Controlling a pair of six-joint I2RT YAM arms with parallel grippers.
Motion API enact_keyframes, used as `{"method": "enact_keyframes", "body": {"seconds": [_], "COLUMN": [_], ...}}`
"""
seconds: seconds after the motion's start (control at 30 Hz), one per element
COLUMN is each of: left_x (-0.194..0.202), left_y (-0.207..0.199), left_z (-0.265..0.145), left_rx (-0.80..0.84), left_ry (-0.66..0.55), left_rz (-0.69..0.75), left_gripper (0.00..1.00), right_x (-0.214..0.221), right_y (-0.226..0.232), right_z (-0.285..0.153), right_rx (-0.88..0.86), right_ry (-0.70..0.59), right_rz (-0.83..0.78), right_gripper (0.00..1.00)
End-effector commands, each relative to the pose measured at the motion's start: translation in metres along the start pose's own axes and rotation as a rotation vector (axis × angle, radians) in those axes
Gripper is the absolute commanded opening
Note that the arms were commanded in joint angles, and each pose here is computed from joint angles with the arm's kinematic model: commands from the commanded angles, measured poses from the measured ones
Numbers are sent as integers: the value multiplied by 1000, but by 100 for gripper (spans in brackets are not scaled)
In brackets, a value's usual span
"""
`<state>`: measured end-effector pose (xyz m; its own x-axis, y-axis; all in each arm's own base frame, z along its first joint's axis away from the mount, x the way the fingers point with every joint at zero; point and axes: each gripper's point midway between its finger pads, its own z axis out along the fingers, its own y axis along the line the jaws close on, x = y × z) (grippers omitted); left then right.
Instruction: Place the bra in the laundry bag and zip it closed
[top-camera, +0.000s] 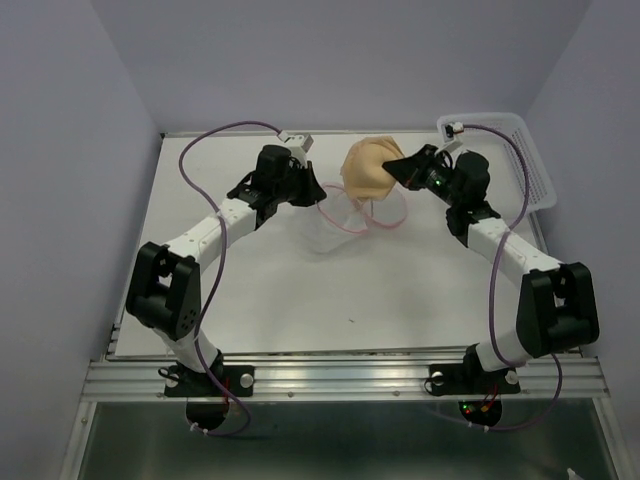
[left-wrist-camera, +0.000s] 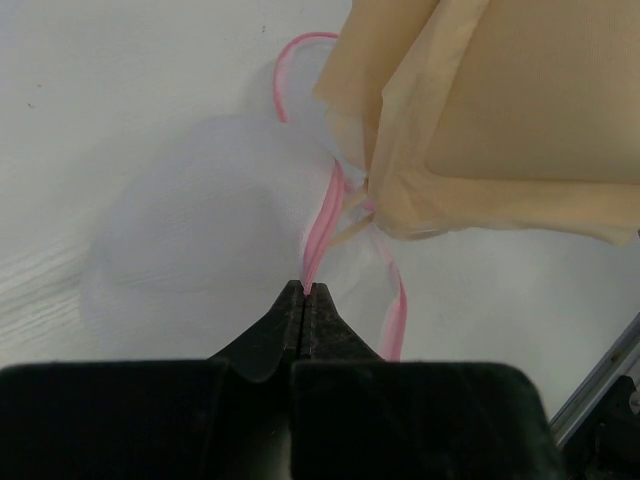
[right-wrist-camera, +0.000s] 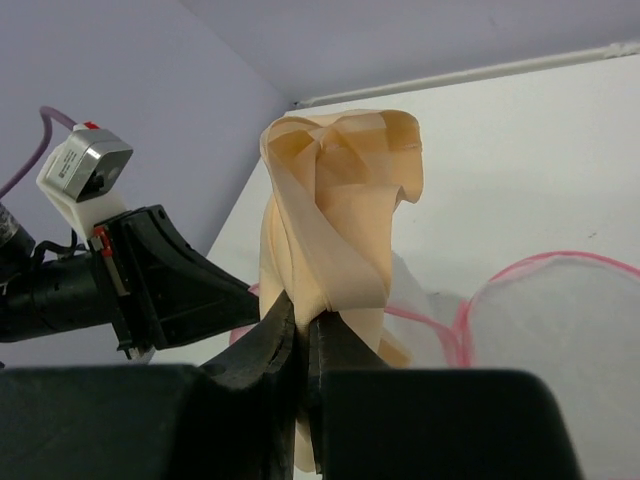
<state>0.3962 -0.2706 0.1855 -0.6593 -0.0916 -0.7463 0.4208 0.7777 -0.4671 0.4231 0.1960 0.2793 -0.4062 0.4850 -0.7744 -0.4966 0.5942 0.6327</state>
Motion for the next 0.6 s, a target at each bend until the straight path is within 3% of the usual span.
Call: {"method": "enact_keyframes", "body": {"seconds": [0.0, 0.23, 0.57], "left_x": [-19, -8, -12], "left_y": [-16, -8, 1], "left_z": [0, 14, 10], "left_rx": [46, 18, -60], "left_ry": [-42, -10, -32], "left_rz": [-16, -84, -141], "left_gripper": [0, 0, 0], "right_x": [5, 95, 124], "right_y": [25, 35, 11], "right_z": [1, 16, 8], "right_rx": [-141, -216, -95], "right_ry": [-22, 159, 191], "right_rz": [4, 97, 73], "right_gripper": [1, 1, 1]}}
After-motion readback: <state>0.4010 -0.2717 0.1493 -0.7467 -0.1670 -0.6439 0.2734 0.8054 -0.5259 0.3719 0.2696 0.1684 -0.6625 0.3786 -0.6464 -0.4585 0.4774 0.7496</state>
